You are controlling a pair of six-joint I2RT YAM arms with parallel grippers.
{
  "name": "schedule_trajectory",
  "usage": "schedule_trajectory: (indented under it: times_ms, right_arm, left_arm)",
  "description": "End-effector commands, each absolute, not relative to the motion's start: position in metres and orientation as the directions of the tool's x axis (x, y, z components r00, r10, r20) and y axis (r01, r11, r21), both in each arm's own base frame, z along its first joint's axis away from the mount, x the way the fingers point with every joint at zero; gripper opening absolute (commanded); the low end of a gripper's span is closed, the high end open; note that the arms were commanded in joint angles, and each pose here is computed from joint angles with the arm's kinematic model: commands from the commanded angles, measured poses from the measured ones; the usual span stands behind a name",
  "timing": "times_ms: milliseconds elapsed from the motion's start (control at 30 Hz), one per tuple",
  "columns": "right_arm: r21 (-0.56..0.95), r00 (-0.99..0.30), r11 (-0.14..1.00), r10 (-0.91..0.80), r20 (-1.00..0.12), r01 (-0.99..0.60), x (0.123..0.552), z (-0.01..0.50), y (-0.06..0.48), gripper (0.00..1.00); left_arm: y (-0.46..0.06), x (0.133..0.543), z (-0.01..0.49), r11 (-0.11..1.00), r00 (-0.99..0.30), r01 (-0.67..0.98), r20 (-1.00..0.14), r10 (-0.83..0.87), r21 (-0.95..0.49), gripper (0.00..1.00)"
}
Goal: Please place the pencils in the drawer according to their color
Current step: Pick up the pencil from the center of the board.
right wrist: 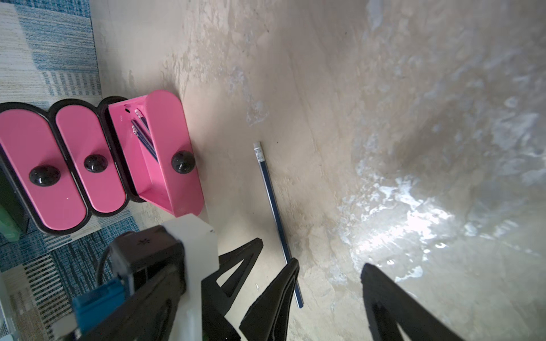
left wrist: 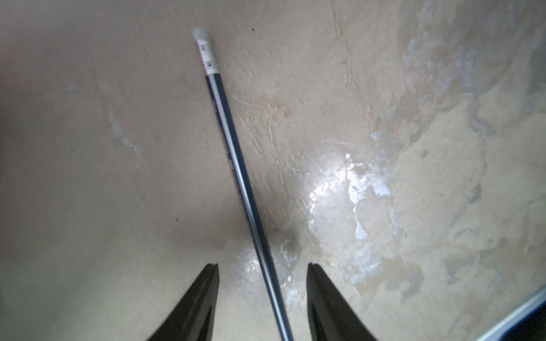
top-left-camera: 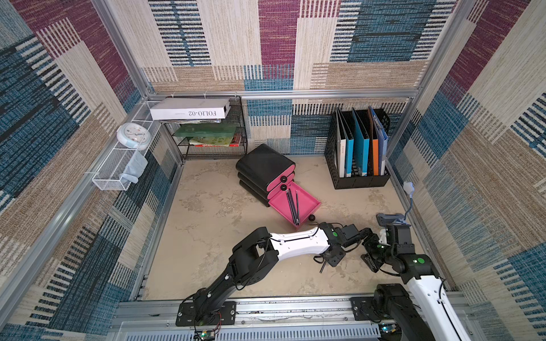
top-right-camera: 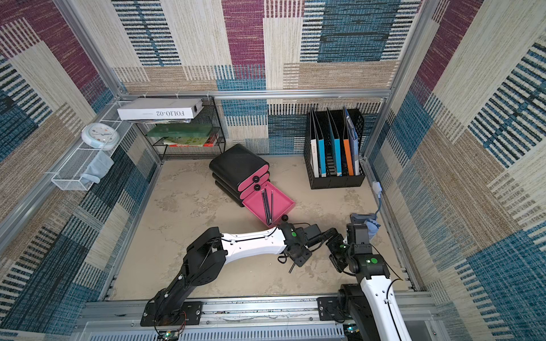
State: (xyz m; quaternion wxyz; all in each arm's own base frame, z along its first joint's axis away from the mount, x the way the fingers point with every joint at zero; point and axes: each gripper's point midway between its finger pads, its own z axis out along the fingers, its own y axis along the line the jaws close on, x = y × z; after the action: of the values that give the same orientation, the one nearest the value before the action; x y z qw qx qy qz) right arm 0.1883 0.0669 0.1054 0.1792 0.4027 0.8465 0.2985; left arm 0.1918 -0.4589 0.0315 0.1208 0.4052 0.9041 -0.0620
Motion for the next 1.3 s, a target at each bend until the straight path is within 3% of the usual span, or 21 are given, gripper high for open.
schedule_trajectory:
  times_ms: [0, 233, 433, 700, 967, 1267]
  right_arm:
    - [0.711, -0.627, 0.488, 0.774, -0.084, 0.507, 0.199, 0.125, 0.074, 0.99]
    - [0.71, -0.626, 0.488, 0.775, -0.085, 0.508, 0.2, 0.126, 0.074, 0.99]
    - [0.712, -0.625, 0.489, 0.775, -0.089, 0.504, 0.2, 0.128, 0.074, 0.99]
    - [0.719, -0.625, 0.487, 0.775, -0.093, 0.496, 0.202, 0.134, 0.075, 0.99]
    - [0.741, -0.621, 0.473, 0.777, -0.098, 0.476, 0.207, 0.149, 0.077, 0.99]
    - [0.782, -0.621, 0.449, 0.777, -0.102, 0.433, 0.219, 0.171, 0.082, 0.99]
  left_arm:
    - [-0.445, 0.183, 0.018, 0.641, -0.628, 0.767, -0.191, 0.755, 0.012, 0.52]
    - [-0.438, 0.182, 0.007, 0.647, -0.635, 0.763, -0.162, 0.755, 0.022, 0.48]
    - [-0.43, 0.182, -0.002, 0.661, -0.652, 0.75, -0.137, 0.745, 0.029, 0.34]
    - [-0.422, 0.184, -0.009, 0.692, -0.691, 0.721, -0.098, 0.717, -0.024, 0.0]
    - [-0.419, 0.194, 0.016, 0.72, -0.719, 0.691, -0.152, 0.679, -0.054, 0.0]
    - [-0.412, 0.24, 0.082, 0.857, -0.853, 0.488, -0.298, 0.428, -0.166, 0.0]
